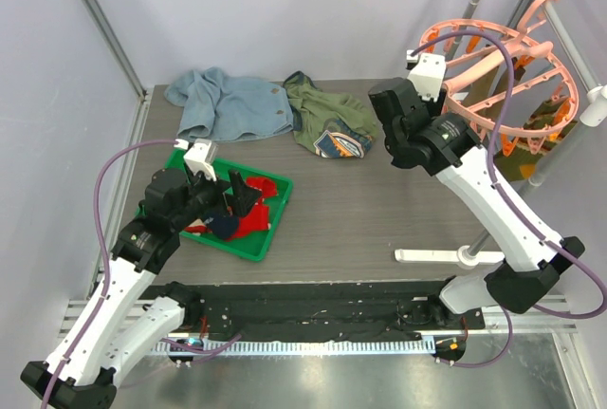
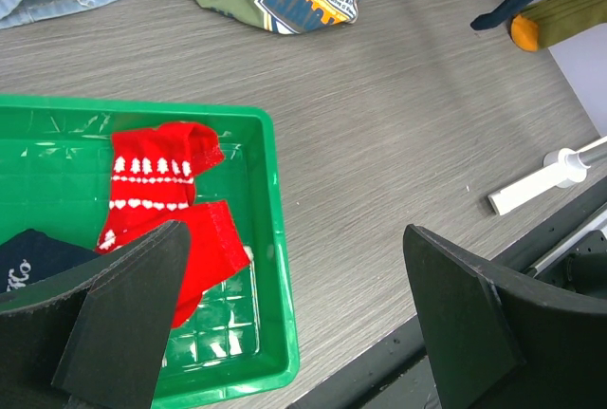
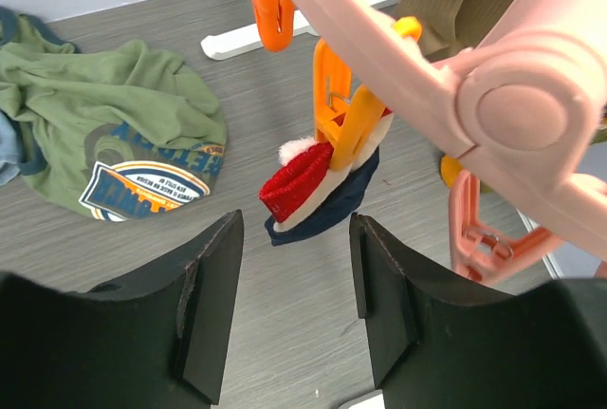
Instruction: Remove the socks clipped to the hanger
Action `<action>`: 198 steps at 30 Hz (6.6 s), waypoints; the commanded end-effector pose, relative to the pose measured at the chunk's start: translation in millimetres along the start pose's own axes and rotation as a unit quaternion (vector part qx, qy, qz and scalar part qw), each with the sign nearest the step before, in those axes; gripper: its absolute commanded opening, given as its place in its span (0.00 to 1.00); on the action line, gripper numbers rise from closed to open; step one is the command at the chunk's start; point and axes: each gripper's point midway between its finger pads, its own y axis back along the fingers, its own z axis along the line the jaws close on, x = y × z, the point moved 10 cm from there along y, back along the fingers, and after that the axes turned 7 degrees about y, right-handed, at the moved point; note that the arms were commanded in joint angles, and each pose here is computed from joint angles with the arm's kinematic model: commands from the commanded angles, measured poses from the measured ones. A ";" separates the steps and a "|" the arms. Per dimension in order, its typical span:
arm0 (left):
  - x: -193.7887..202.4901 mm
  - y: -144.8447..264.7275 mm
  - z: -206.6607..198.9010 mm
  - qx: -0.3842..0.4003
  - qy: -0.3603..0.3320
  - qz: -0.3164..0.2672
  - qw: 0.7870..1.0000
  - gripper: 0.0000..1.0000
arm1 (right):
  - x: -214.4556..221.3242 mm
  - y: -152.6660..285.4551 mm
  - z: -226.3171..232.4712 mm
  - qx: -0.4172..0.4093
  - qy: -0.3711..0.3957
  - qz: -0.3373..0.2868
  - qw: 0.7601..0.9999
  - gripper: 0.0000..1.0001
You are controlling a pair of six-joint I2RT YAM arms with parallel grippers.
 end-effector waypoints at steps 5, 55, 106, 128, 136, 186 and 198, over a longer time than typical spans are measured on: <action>-5.3 0.9 -2.6 0.010 0.000 -0.023 1.000 1.00 | -2.7 -10.8 2.8 0.057 -0.027 -0.041 0.997 0.55; -7.3 -229.8 -228.0 0.301 -0.123 -0.051 0.944 0.91 | -13.8 43.2 -44.7 -0.150 -0.077 -0.059 0.984 0.01; 27.3 -181.6 -279.4 0.200 -0.173 -0.172 0.949 0.00 | -42.0 31.7 -52.8 -0.038 -0.053 -0.077 0.995 0.52; 30.0 -179.4 -280.1 0.199 -0.180 -0.171 0.948 0.00 | -32.7 11.1 -37.4 0.001 -0.057 -0.093 0.994 0.01; 39.2 -172.8 -261.6 0.174 -0.166 -0.166 0.956 0.00 | -32.2 13.8 -35.3 -0.028 -0.069 -0.093 0.993 0.01; -5.8 -74.1 67.4 -0.422 0.149 -0.012 0.894 0.96 | 58.4 43.6 -45.1 -0.313 0.039 -0.048 0.948 0.84; -13.7 -64.8 16.1 -0.168 0.053 0.017 0.984 1.00 | 49.6 -12.1 4.0 -0.193 0.046 -0.039 0.979 0.83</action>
